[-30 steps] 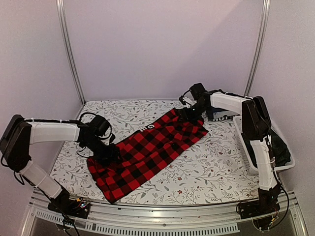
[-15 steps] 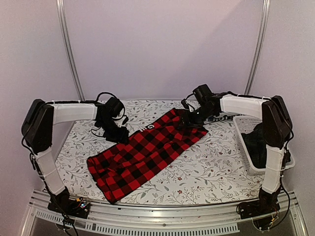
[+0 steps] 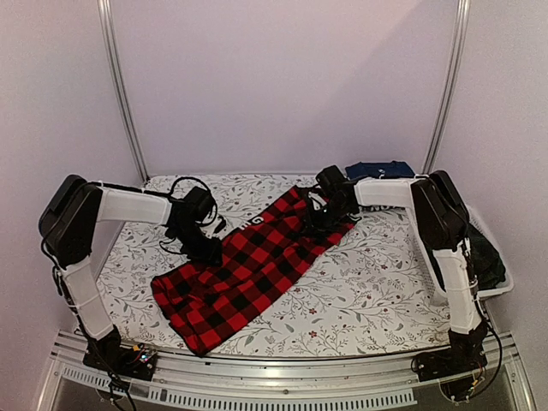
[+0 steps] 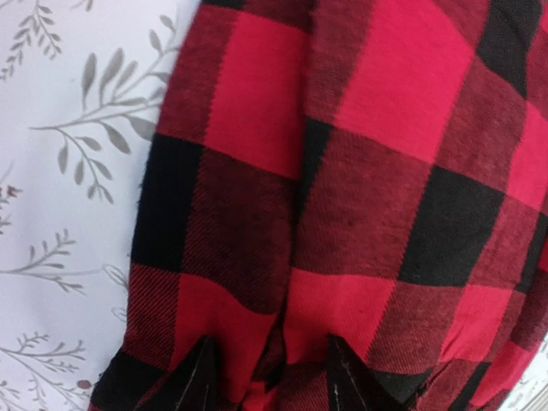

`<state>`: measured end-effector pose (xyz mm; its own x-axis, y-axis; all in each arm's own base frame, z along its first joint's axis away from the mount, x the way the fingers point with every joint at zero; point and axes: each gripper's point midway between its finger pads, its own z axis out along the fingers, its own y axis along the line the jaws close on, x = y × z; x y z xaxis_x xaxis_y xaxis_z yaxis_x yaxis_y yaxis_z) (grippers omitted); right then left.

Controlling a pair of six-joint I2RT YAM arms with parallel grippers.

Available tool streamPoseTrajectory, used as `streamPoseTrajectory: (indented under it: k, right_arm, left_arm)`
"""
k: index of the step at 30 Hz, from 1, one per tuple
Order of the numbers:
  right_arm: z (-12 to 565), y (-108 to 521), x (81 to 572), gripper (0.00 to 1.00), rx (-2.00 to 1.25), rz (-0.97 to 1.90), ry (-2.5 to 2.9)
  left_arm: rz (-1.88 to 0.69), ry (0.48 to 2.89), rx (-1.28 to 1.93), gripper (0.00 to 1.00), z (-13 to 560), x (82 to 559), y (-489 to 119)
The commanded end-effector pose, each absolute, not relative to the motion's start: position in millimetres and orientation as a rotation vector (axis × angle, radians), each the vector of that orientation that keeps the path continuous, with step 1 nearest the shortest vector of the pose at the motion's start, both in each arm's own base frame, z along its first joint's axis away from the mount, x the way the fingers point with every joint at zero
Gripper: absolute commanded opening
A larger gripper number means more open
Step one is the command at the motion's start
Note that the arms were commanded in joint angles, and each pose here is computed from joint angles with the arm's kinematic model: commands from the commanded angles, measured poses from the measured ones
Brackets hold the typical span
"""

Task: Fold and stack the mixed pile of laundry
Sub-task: Rotate the rectangle-folded shirt at the center of the board, then move the rectangle-folded shirt to the center of the board.

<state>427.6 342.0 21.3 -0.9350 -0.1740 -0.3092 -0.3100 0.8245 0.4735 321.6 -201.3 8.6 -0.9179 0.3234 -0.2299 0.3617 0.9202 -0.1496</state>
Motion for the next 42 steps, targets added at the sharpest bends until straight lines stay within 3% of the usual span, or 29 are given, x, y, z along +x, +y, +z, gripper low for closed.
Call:
streamPoseTrajectory:
  k: [1,6,12,19,24,31,36,42]
  right_arm:
    - [-23.6,327.5,458.2,0.26,-0.376,0.626,2.786]
    - [-20.8,342.2,508.7,0.27,-0.473,0.655,2.667]
    - [40.4,362.7,539.3,0.34,-0.6,0.774,2.435]
    - [135.7,348.8,513.5,0.42,-0.576,0.896,2.335]
    - [126.8,350.8,453.8,0.42,-0.537,1.02,2.42]
    - [84.6,365.9,393.8,0.41,-0.549,1.038,2.567]
    - [49.5,361.6,392.4,0.4,-0.514,1.001,2.638]
    - [20.2,352.0,438.4,0.39,-0.495,0.947,2.661]
  left_arm:
    - [-0.453,3.08,0.542,0.43,-21.9,243.9,-219.8]
    - [-0.657,3.063,0.623,0.43,-13.1,216.7,-270.3]
    - [-0.786,2.931,0.704,0.45,23.7,248.5,-330.0]
    - [-0.807,2.823,0.669,0.46,65.3,284.9,-331.1]
    - [-0.852,2.743,0.608,0.46,85.4,313.3,-326.2]
    - [-0.864,2.765,0.485,0.46,65.0,348.4,-331.6]
    - [-0.755,2.848,0.363,0.4,22.7,369.3,-321.4]
    - [-0.665,2.894,0.24,0.39,-6.4,407.0,-295.7]
